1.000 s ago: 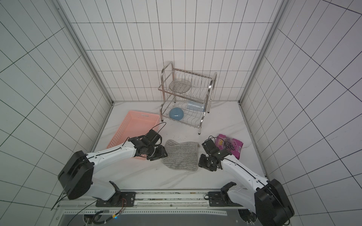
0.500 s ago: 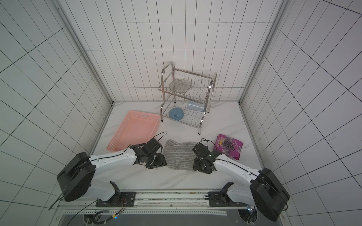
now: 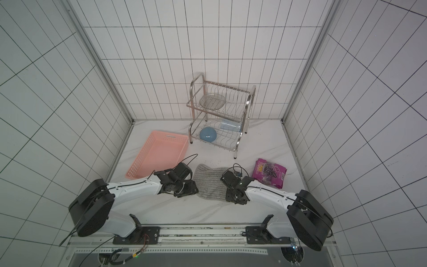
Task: Fold the square dishcloth
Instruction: Flatten out the cleaning item at the center of the board.
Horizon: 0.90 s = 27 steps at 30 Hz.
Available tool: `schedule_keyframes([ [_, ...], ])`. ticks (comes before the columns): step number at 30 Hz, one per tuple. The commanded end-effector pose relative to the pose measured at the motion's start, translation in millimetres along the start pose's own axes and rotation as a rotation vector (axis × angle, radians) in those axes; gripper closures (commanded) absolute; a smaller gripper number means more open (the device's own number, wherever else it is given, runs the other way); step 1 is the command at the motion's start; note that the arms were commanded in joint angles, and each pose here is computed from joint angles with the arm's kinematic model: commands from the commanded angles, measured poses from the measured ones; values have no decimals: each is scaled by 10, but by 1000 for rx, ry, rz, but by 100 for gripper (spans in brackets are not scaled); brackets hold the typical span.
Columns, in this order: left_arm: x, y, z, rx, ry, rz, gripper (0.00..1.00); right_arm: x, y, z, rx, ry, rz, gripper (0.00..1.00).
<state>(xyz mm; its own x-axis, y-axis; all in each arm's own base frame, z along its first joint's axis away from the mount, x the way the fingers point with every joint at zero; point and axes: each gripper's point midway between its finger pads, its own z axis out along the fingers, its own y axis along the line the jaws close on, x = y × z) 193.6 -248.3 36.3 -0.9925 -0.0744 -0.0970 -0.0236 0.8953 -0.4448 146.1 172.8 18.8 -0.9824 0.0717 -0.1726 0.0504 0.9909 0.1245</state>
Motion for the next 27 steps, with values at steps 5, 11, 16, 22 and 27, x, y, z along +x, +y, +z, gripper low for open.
schedule_keyframes([
  [5, -103, -81, 39, 15, -46, 27, 51, 218, -136, 83, 54, 59, 9, 89],
  [11, -88, -166, -1, 43, -47, 36, 83, 93, -185, -134, 54, -19, 9, 100],
  [16, -42, -264, -113, 51, -44, 62, 100, -69, -186, -450, 35, -109, -26, 100],
  [22, -6, -285, -347, 46, -72, 51, 100, -122, -257, -701, 30, -154, -31, 100],
  [27, -5, -253, -569, 41, -113, 22, 100, -99, -365, -811, 68, -150, -24, 100],
])
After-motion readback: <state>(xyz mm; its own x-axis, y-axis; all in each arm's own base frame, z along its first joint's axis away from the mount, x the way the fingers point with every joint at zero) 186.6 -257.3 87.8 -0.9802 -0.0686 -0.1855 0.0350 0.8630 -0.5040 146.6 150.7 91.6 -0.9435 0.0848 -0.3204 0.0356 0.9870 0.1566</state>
